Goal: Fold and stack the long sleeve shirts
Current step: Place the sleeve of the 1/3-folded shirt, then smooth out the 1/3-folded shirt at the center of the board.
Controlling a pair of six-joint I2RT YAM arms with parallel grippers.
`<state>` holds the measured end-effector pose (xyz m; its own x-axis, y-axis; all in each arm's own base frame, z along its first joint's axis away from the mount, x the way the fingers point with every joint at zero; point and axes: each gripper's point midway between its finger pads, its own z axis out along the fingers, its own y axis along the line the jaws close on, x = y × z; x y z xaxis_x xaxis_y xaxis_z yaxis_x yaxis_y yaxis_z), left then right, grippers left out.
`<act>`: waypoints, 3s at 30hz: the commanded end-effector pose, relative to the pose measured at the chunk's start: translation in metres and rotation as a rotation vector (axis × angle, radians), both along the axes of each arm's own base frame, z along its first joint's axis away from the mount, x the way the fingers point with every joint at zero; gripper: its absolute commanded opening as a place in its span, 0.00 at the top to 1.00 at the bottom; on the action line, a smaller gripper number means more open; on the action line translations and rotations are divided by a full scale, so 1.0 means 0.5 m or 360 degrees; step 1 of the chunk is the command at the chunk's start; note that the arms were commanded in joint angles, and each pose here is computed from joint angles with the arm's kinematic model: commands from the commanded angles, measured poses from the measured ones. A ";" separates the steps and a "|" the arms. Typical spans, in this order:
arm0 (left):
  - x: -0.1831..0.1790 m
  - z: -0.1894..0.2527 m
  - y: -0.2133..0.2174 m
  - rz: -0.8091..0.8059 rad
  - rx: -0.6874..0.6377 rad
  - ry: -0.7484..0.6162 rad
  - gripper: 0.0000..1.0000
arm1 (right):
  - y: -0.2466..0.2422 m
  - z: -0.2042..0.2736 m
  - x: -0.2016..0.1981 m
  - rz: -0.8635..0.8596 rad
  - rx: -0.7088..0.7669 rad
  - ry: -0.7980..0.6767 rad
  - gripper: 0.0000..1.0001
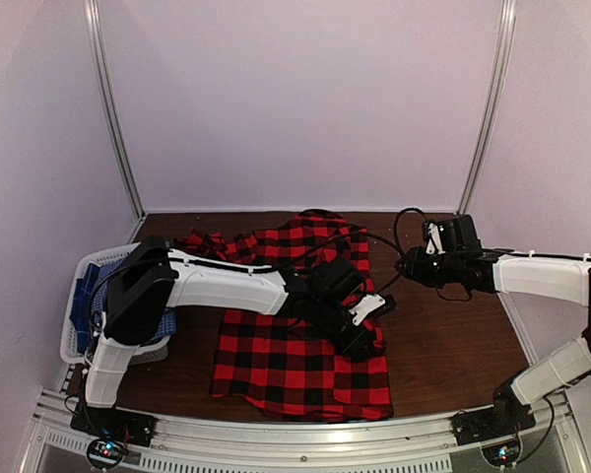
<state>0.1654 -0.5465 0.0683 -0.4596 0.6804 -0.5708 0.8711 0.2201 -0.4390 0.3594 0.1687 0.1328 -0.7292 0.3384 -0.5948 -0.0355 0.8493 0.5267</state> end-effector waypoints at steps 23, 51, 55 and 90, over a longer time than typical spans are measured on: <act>0.238 0.087 0.131 0.0729 -0.0125 0.0040 0.35 | 0.094 -0.087 0.002 0.0302 -0.0033 0.0137 0.48; 0.360 0.030 0.352 0.1260 0.0115 0.0003 0.36 | 0.097 -0.210 0.076 0.0221 -0.0259 0.0259 0.67; 0.381 0.060 0.322 0.1234 0.0037 -0.0015 0.36 | 0.084 -0.161 0.097 0.0163 -0.0310 0.0161 0.62; 0.787 0.022 0.154 0.1343 -0.0546 -0.0107 0.70 | 0.100 0.006 0.057 0.0269 -0.0157 0.0004 0.68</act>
